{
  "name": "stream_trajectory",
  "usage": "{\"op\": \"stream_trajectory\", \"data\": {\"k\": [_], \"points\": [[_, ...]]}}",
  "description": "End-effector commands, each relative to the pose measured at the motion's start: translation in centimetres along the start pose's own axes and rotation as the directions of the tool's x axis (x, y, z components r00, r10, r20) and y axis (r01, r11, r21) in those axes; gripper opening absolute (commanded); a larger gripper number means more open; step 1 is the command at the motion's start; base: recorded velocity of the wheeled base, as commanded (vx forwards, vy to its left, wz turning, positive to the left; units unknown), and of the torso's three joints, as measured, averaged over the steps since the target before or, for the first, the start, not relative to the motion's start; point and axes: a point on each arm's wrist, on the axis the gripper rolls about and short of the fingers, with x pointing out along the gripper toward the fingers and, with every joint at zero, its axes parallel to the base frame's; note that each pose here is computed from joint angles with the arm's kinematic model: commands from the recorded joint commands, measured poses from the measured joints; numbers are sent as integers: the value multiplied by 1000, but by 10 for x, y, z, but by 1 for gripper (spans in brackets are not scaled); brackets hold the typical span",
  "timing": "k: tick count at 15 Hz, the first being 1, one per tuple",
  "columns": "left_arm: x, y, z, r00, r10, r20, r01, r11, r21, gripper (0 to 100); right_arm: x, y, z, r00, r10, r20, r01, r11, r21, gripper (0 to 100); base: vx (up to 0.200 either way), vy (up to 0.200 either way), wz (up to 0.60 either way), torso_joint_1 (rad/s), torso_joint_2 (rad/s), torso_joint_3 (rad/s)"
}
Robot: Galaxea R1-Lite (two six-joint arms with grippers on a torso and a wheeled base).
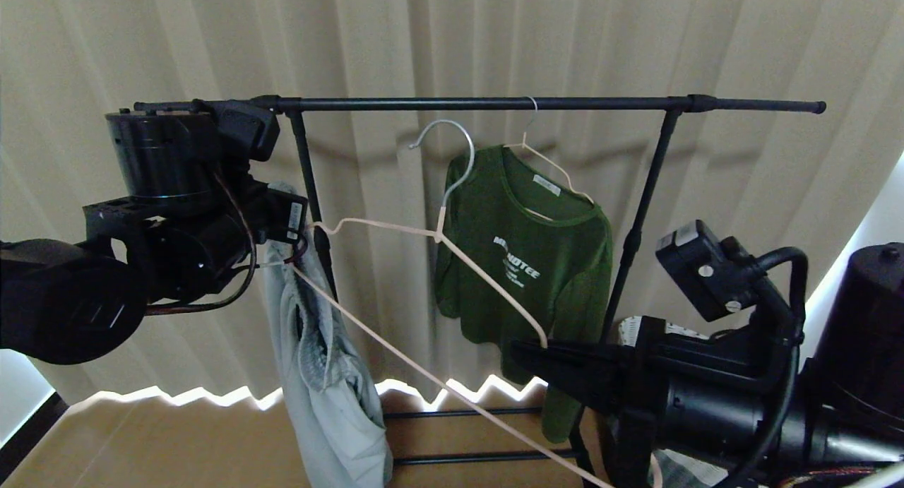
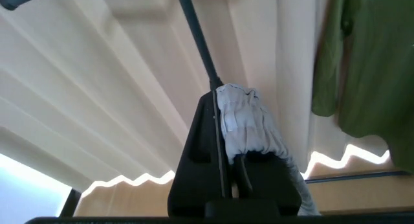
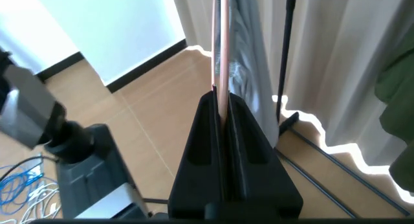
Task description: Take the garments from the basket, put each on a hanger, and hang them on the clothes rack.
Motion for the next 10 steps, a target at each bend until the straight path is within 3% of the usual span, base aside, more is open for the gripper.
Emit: {"op": "stream_trajectory", "data": {"k": [1,10], "points": [[-2,1,1,1000,0,3,0,1000,-1,0,17,-4,-4,999,-28,-25,28,1000,3,0,0,0,0,0,0,0],[-1,13,-1,999,37,-1,-37,999,1,0,13,-6,-1,996,-81,20,81,997,6,0,0,0,0,0,0,0]]}}
